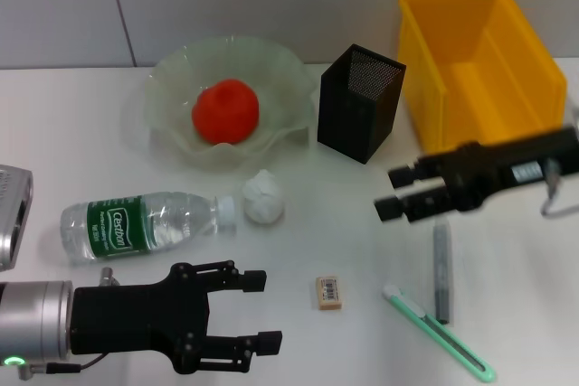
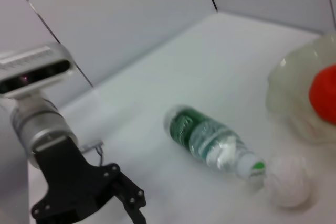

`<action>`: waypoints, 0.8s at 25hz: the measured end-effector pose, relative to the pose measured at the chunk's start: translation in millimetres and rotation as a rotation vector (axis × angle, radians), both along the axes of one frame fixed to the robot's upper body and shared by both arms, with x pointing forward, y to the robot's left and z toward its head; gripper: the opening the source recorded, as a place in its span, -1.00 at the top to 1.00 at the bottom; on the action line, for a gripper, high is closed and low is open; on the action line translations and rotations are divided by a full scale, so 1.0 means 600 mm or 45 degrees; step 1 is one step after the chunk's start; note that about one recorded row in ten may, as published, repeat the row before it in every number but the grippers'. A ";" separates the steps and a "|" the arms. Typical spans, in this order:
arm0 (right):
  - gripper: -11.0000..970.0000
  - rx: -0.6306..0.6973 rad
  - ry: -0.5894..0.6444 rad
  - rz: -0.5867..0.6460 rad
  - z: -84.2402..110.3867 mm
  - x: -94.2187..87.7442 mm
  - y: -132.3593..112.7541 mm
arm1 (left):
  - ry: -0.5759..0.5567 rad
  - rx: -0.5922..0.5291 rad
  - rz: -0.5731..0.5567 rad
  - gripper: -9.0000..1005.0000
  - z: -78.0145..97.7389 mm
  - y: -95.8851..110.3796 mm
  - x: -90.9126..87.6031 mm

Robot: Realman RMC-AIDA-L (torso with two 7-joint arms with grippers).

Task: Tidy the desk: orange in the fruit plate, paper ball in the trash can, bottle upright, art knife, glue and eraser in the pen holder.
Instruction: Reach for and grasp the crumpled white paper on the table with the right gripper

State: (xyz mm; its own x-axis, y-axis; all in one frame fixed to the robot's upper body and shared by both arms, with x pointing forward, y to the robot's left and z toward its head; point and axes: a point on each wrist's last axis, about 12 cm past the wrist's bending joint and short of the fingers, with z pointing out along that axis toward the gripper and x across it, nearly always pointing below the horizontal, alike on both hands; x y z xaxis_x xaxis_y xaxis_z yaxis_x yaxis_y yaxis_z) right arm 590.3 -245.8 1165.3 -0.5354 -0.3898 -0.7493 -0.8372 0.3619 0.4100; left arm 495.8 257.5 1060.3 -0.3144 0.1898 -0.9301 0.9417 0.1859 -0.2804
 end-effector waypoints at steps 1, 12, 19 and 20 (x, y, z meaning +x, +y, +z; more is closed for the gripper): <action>-0.55 -0.050 0.013 0.014 0.014 0.011 0.014 | 0.000 0.000 0.000 -0.61 0.000 0.000 0.000; -0.54 -0.451 -0.083 0.133 0.067 0.074 0.154 | -0.019 -0.027 0.168 -0.61 -0.009 0.018 -0.002; -0.54 -0.591 -0.173 0.122 0.031 0.080 0.210 | -0.008 -0.006 0.192 -0.61 -0.016 0.023 -0.006; -0.54 -0.593 -0.176 0.115 0.027 0.081 0.212 | -0.005 0.001 0.202 -0.61 -0.017 0.025 -0.007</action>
